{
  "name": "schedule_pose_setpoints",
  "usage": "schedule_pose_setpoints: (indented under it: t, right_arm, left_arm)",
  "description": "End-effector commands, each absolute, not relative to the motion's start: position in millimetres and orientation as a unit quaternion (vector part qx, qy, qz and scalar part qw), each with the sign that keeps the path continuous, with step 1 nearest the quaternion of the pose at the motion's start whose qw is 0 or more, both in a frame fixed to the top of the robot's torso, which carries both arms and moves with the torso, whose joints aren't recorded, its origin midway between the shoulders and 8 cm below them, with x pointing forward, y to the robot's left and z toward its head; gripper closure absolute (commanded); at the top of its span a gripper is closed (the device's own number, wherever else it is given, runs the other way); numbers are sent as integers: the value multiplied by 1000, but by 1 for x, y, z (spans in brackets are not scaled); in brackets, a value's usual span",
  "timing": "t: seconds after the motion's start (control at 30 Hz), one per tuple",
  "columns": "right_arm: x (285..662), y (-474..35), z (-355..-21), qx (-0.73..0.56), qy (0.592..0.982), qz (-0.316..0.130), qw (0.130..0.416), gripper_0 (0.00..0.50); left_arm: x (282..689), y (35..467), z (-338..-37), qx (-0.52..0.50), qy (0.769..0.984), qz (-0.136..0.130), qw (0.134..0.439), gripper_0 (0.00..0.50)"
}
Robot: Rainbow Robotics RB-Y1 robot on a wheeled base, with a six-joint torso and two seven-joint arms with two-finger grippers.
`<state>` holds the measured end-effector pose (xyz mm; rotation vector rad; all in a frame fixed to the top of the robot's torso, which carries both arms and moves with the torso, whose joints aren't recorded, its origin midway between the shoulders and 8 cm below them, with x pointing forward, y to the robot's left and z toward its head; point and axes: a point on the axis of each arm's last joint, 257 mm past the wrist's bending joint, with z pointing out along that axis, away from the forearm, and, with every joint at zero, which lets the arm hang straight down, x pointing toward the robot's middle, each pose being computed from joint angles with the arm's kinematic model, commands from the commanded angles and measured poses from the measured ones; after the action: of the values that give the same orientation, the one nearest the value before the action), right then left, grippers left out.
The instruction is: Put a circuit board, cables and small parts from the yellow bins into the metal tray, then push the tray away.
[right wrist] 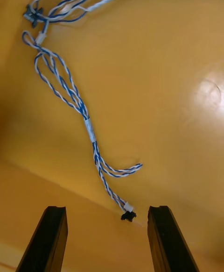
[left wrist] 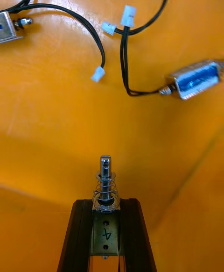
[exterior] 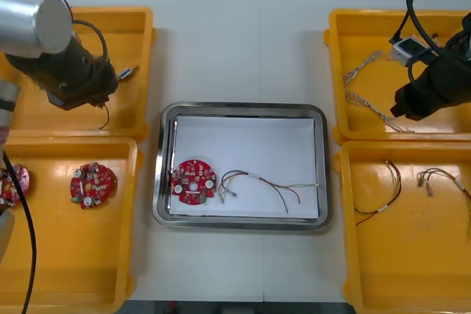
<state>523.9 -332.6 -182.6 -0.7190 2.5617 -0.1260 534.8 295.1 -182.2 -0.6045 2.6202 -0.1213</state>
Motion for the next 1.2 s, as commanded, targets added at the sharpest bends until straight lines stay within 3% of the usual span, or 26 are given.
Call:
schedule_pose_setpoints:
  t: [0.03,0.13,0.3,0.43,0.73,1.07,1.2]
  right_arm:
    - [540,-338,-167,-285,921,-66,256,0]
    - [544,-337,-173,-284,921,-64,260,0]
    - [551,-332,-182,-281,919,-57,269,0]
    - [555,-326,-188,-275,922,-48,270,0]
    - [566,-318,-199,-263,923,-39,279,0]
    - [571,-307,-205,-258,922,-38,286,0]
    - [572,-305,-213,-259,922,-43,284,0]
  left_arm:
    - [517,325,-138,-247,939,-53,235,500]
    - [502,325,-125,-236,944,-48,227,500]
    - [500,315,-98,-209,941,-53,263,500]
    - [497,301,-92,-192,941,-60,271,500]
    - [481,255,-104,-160,950,-62,262,500]
    - [462,218,-129,-105,961,-29,256,500]
    - [452,203,-152,-109,963,-12,246,500]
